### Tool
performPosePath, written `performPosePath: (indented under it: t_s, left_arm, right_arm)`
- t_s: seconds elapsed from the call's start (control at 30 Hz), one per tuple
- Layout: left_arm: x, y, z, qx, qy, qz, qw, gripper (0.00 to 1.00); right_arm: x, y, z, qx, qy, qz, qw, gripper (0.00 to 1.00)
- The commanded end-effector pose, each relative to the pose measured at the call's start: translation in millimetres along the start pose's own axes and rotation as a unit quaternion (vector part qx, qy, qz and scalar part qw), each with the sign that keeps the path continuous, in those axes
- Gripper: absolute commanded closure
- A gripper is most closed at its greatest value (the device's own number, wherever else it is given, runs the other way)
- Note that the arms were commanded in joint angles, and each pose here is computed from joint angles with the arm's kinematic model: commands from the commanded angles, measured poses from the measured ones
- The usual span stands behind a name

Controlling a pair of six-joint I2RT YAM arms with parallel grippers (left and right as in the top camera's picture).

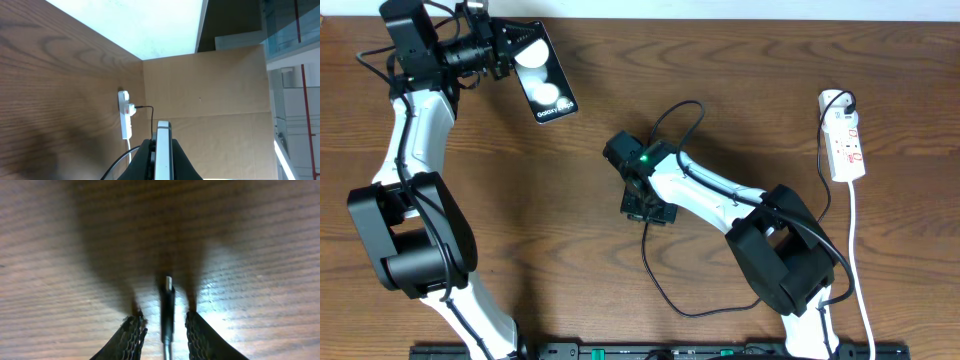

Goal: Plug charger to phone and switch on socket
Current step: 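Close the right gripper on the cable's connector tip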

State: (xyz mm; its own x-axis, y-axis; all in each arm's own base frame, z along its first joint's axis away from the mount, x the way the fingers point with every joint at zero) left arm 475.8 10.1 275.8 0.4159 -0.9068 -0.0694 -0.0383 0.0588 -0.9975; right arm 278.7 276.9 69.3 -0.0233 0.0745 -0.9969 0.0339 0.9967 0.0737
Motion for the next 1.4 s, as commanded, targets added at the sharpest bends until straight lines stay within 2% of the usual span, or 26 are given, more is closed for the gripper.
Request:
performPosePath:
  t_s: [0.0,0.1,0.33,1.07,1.2,1.37]
  left_arm:
    - [-2,-15,-6,0.026,0.015,-0.009,1.0,0.93]
    - [-2,-15,-6,0.026,0.015,-0.009,1.0,0.92]
    - [-2,-15,-6,0.026,0.015,-0.009,1.0,0.93]
    - [-3,-15,-6,0.025,0.014,-0.009,1.0,0.93]
    - [-3,-15,-6,0.025,0.014,-0.009,1.0,0.93]
    - [-3,-15,-6,0.025,0.014,-0.009,1.0,0.93]
  right_arm:
    - [8,-3,9,0.021,-0.007,-0.007,1.0,0.71]
    - [8,-5,12,0.026,-0.01,-0.004,1.0,0.71]
    - [8,-7,12,0.027,-0.007,-0.007,1.0,0.8]
    - [8,-5,3,0.025,0.005,-0.014,1.0,0.83]
    - [8,-5,3,0.027,0.006,-0.015,1.0,0.93]
    - [8,-4,1,0.024,0.007,-0.016,1.0,0.94]
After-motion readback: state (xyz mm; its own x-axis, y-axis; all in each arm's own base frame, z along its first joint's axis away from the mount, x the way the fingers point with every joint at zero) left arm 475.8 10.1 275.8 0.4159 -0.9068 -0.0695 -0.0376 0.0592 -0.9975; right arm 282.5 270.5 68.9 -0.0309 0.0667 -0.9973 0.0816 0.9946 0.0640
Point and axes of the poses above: each gripper's point midway between its finger pads, its own x axis out along the fingers, its own y axis along the line the jaws close on, z = x × y, the point moved 7 cm from there along -x, back along the fingers, and after that the axes turned 11 degrees about -x, right-handed, at the moved point
